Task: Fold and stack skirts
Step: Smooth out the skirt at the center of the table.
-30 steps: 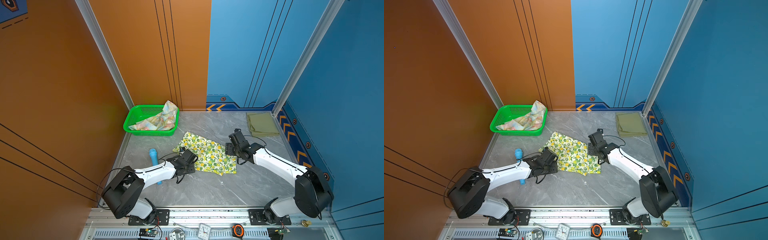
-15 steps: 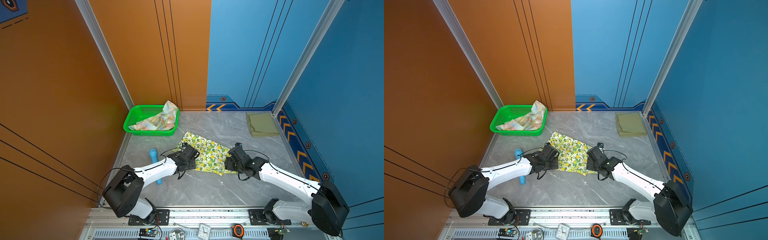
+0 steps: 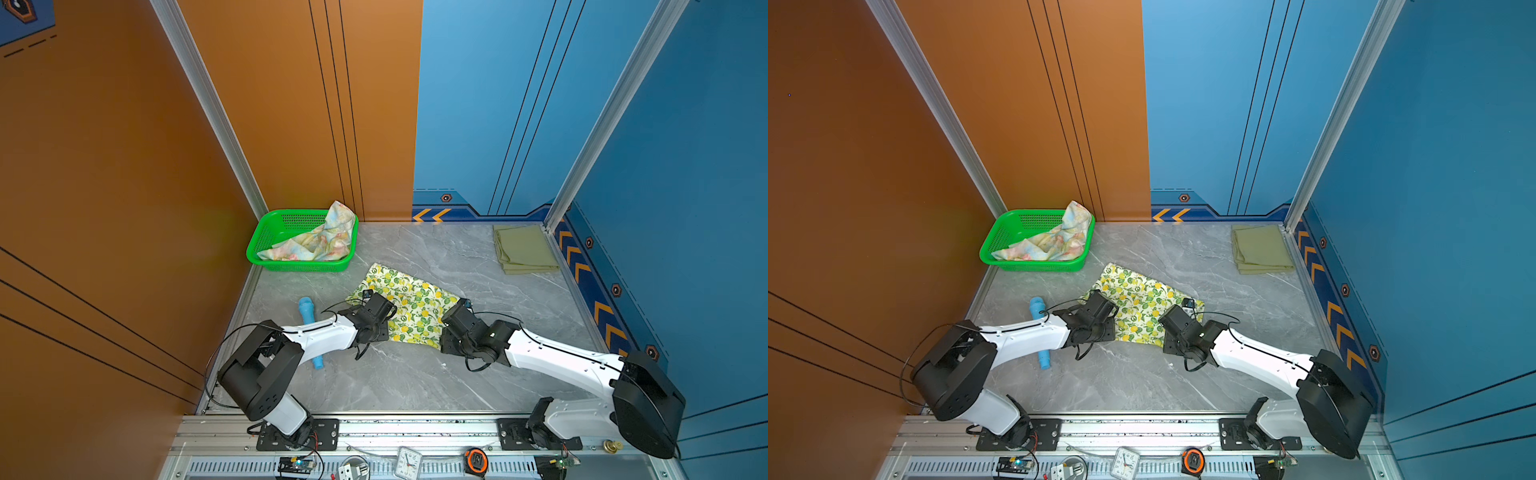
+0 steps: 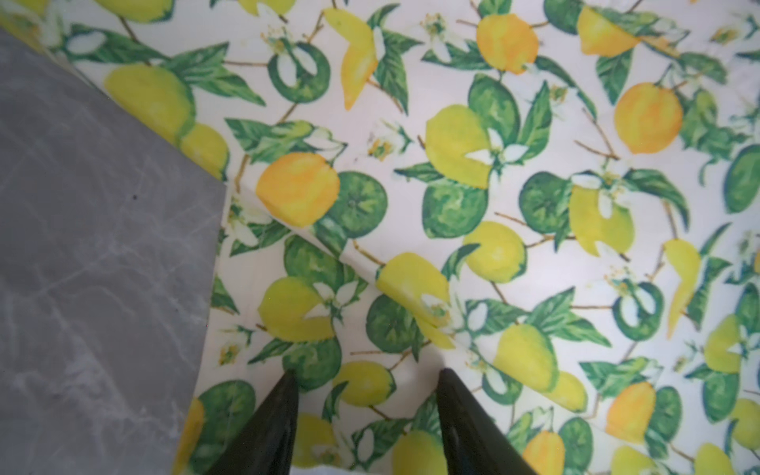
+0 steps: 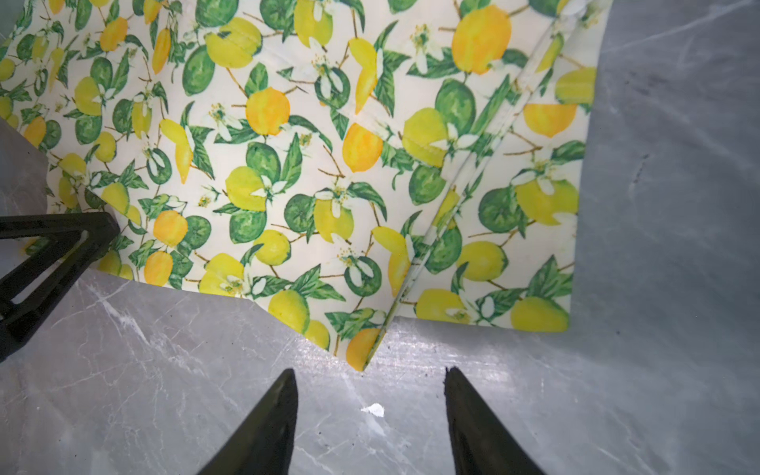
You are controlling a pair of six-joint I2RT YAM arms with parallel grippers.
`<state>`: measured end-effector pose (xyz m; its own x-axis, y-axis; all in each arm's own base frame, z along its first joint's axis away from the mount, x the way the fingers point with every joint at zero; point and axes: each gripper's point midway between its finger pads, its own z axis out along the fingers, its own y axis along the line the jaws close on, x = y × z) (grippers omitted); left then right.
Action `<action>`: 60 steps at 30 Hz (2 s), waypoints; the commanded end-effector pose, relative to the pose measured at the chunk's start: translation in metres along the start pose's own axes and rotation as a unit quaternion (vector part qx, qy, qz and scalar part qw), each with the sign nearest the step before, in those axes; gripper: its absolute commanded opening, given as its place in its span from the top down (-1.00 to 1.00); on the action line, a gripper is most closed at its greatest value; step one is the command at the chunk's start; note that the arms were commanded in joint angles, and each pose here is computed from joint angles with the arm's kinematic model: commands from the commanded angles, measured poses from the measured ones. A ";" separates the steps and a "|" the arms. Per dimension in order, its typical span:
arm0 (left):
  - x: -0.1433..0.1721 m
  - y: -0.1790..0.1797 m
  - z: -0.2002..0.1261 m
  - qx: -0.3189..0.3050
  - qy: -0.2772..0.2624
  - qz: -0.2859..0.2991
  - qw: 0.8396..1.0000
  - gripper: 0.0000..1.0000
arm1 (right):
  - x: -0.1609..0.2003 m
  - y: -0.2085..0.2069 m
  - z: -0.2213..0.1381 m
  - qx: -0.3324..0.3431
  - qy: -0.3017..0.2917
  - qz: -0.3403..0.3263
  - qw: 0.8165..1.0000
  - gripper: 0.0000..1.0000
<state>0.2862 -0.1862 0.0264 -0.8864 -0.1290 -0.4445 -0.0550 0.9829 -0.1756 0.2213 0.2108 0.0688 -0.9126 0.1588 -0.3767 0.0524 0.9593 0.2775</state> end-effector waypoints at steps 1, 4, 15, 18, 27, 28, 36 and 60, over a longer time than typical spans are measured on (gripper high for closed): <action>0.015 0.011 0.005 -0.005 0.019 -0.003 1.000 -0.11 | 0.007 0.003 0.009 -0.006 0.013 0.032 0.999 -0.11; 0.019 0.014 0.006 -0.006 0.020 -0.006 1.000 -0.11 | 0.008 0.007 0.014 -0.015 0.016 0.050 0.998 -0.08; 0.020 0.010 0.008 0.010 0.013 -0.012 1.000 -0.11 | 0.016 0.007 0.034 -0.021 0.030 0.093 0.995 0.12; 0.019 0.011 0.009 0.010 0.012 -0.013 1.000 -0.10 | 0.013 0.006 0.037 -0.018 0.023 0.098 0.995 0.24; 0.021 0.018 0.009 0.008 0.015 -0.020 1.000 -0.09 | -0.012 -0.004 0.033 -0.013 -0.032 0.095 0.995 1.00; 0.020 0.020 0.009 0.008 0.014 -0.022 1.000 -0.09 | -0.015 -0.006 0.031 -0.010 -0.037 0.091 0.995 1.00; 0.022 0.029 0.010 0.003 0.019 -0.030 0.999 -0.09 | -0.040 -0.022 0.007 0.010 -0.068 0.055 0.996 1.00; 0.016 0.028 0.006 0.008 0.024 -0.042 0.999 -0.10 | -0.045 -0.090 -0.037 0.030 -0.129 0.002 0.991 -0.15</action>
<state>0.2977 -0.1778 0.0291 -0.8479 -0.2166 -0.4839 -0.0804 0.9547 -0.2864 0.2497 0.1233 0.0993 -0.7759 0.2259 -0.5890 0.0664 0.9577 0.2798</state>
